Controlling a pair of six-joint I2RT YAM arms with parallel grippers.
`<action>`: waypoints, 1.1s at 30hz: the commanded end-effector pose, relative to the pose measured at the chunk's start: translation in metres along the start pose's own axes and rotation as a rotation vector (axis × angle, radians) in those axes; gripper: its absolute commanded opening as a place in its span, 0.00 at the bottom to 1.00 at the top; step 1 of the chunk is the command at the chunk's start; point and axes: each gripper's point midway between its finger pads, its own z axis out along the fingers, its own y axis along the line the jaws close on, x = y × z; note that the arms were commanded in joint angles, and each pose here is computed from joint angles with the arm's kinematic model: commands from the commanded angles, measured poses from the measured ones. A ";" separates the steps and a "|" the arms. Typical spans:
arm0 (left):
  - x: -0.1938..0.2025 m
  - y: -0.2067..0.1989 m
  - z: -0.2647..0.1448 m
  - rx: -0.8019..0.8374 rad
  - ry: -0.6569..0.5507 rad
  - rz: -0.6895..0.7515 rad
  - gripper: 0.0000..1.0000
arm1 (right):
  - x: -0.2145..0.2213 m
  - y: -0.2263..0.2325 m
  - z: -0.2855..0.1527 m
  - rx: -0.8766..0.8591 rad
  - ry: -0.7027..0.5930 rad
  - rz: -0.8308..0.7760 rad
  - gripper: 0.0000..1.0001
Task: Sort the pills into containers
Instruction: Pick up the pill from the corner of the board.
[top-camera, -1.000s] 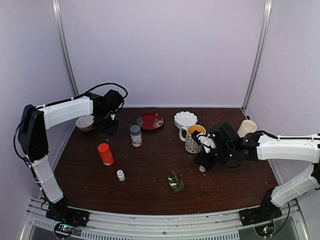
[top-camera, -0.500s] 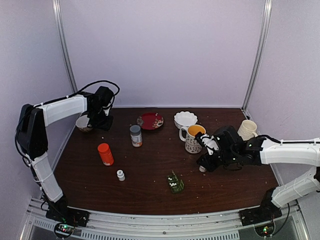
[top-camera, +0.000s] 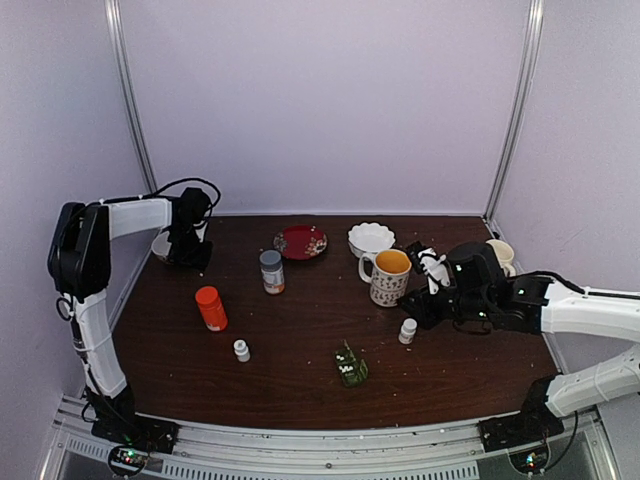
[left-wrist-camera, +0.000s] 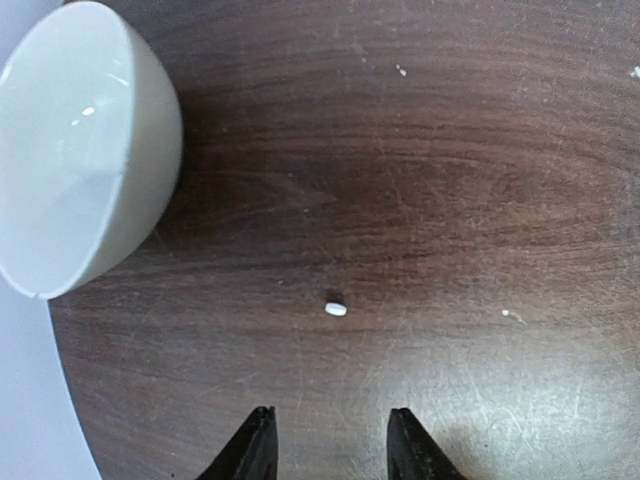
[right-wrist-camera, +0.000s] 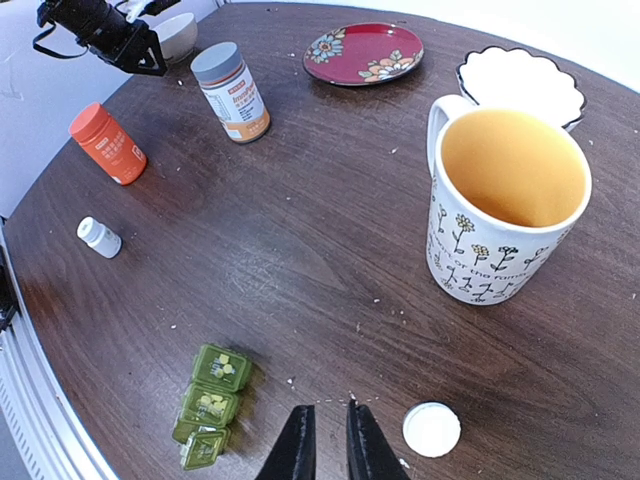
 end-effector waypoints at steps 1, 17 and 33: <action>-0.020 -0.007 0.010 0.050 -0.035 -0.004 0.42 | -0.026 0.001 -0.003 0.012 -0.067 0.025 0.13; -0.025 -0.004 0.044 0.040 0.029 -0.034 0.38 | -0.028 -0.001 -0.009 0.025 -0.072 0.000 0.13; -0.018 -0.006 0.055 0.052 0.089 -0.047 0.35 | -0.026 -0.005 -0.011 0.041 -0.070 -0.009 0.13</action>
